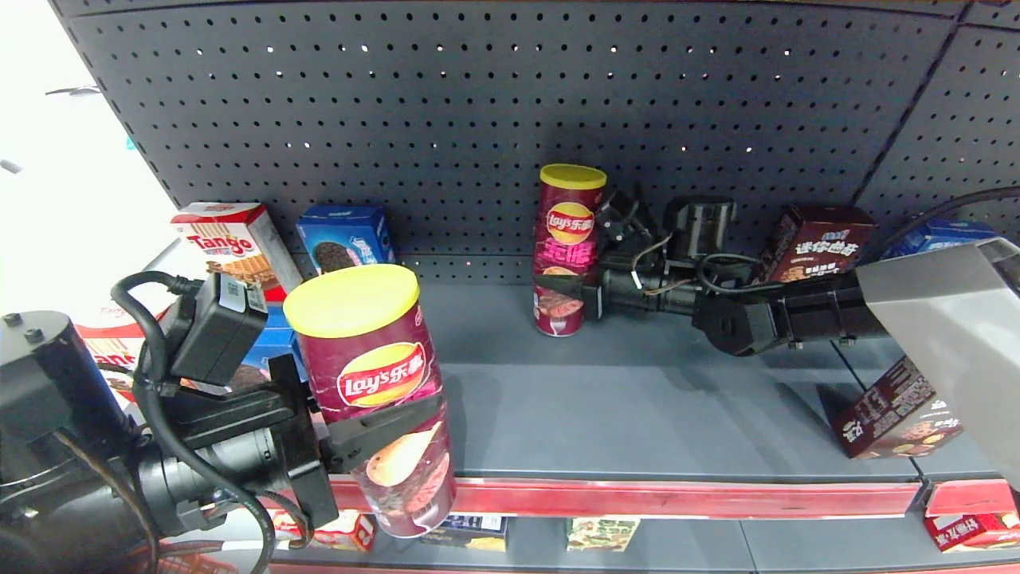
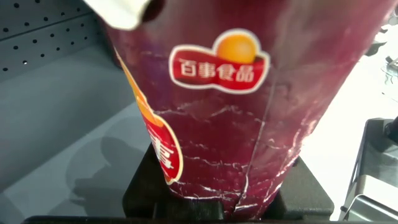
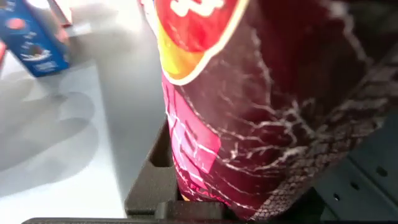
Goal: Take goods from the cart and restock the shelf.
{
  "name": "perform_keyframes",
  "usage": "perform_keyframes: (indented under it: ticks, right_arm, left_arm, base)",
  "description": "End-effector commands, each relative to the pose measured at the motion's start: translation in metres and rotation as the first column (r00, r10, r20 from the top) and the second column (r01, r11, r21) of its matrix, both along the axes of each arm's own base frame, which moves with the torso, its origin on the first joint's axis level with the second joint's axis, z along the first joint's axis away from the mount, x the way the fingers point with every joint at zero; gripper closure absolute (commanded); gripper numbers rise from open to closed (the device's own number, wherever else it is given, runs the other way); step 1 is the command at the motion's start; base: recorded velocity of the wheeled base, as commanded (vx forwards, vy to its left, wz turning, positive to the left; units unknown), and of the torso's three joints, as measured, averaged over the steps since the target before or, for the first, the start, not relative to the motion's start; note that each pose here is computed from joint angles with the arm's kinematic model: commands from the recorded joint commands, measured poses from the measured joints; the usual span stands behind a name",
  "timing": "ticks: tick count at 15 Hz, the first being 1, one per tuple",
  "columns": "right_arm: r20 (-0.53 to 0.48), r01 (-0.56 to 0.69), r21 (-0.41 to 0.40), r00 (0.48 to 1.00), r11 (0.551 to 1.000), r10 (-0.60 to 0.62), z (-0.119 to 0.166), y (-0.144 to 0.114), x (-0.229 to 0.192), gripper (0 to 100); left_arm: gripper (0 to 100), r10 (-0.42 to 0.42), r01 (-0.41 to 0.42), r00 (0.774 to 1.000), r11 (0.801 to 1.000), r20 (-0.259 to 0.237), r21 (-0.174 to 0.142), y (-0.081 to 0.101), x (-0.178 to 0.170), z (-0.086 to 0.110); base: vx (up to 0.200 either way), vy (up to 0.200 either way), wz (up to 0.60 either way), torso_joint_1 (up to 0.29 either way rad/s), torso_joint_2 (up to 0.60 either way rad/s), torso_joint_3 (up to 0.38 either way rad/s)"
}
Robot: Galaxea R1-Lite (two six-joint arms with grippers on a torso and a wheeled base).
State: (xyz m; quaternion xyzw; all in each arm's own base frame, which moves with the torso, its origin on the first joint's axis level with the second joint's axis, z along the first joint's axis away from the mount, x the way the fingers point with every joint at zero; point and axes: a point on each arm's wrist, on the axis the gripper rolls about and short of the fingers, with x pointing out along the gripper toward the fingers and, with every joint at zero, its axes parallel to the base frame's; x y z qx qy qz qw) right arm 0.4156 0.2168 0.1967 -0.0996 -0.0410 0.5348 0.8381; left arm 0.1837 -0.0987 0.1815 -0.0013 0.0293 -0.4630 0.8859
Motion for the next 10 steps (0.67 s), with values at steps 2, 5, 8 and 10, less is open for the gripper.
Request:
perform_keyframes:
  ticks: [2,5,8,10]
  right_arm:
    - [0.025,-0.035,0.012,0.999,0.999,0.034,0.023,-0.003,-0.037,100]
    - [0.068,-0.054,0.027,0.996,0.998,0.052,0.025,-0.008,-0.065,100]
    - [0.086,-0.097,0.036,0.992,0.995,0.094,0.010,-0.011,-0.109,100]
    - [0.073,-0.112,0.030,0.991,0.993,0.110,-0.003,-0.014,-0.124,100]
  left_arm:
    - [100,0.014,-0.014,1.000,1.000,0.000,0.000,0.003,0.001,0.000]
    - [100,0.020,-0.020,1.000,1.000,0.005,-0.002,0.004,0.002,0.001]
    - [100,0.021,-0.021,1.000,1.000,0.000,0.000,0.004,0.003,0.000]
    - [100,0.023,-0.023,1.000,1.000,-0.001,-0.001,0.004,0.003,0.000]
  base:
    - [0.000,0.000,0.00,0.000,0.00,0.000]
    - [0.000,0.000,0.00,0.000,0.00,0.000]
    - [0.000,0.000,0.00,0.000,0.00,0.000]
    - [0.000,0.000,0.00,0.000,0.00,0.000]
